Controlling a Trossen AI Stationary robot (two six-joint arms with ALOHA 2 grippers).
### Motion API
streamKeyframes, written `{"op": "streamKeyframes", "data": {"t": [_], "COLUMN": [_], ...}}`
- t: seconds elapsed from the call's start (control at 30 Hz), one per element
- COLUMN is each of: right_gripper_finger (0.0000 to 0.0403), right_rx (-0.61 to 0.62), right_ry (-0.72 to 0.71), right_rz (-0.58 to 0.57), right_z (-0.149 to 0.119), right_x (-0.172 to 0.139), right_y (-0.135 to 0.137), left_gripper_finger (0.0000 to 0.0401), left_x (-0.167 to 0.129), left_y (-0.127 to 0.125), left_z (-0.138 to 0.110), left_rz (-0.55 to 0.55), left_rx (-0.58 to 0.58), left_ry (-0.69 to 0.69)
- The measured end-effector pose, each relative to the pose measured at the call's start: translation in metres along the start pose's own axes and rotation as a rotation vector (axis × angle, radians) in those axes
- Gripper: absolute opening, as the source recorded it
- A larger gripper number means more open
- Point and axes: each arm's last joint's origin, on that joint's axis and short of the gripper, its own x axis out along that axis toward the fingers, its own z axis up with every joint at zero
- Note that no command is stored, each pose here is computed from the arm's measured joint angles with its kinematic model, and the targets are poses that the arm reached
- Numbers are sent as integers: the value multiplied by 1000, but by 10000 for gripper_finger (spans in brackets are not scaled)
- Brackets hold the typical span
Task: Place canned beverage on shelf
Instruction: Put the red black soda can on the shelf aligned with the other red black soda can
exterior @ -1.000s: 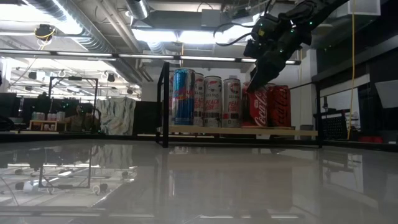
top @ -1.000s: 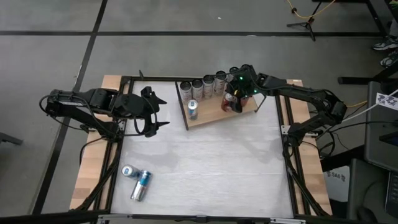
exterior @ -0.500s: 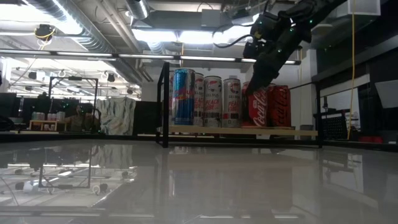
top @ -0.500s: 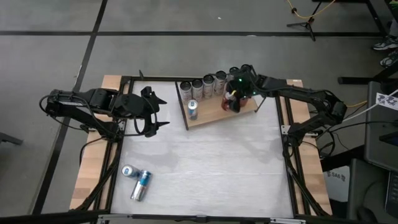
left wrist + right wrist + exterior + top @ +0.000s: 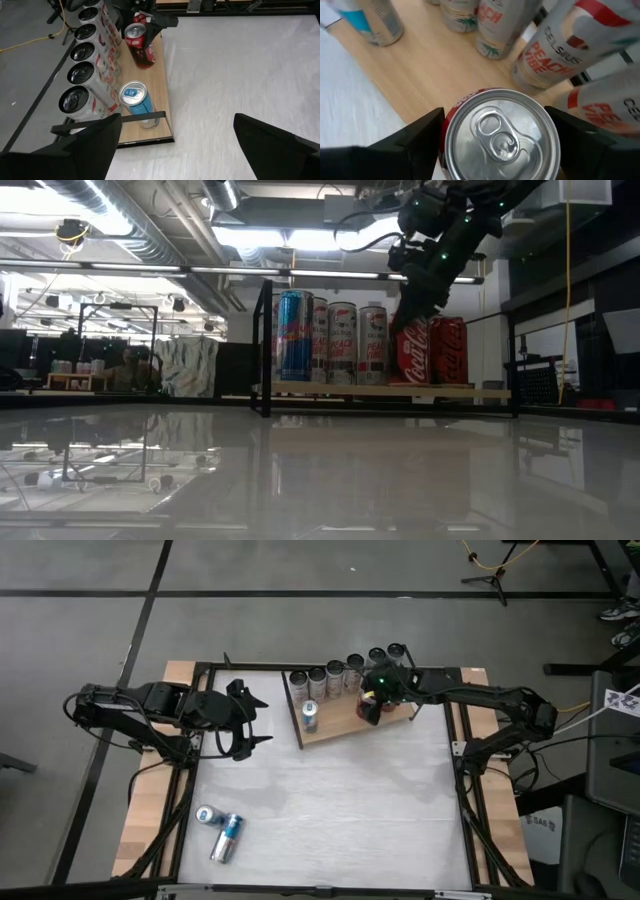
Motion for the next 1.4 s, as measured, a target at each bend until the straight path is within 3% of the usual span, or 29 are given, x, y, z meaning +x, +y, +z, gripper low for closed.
{"op": "streamKeyframes", "data": {"t": [0.17, 0.43, 1.4], "right_gripper_finger": [306, 321, 324], "right_rx": [81, 121, 116], "right_ry": [5, 8, 9], "right_rz": [-25, -53, -49], "right_z": [-1, -1, -1], "right_x": [0, 0, 1], "right_y": [-1, -2, -2], "left_gripper_finger": [377, 377, 377], "left_x": [0, 0, 0], "left_y": [0, 0, 0], "left_z": [0, 0, 0], "left_rz": [0, 0, 0], "left_rx": [0, 1, 2], "left_ry": [0, 0, 5]}}
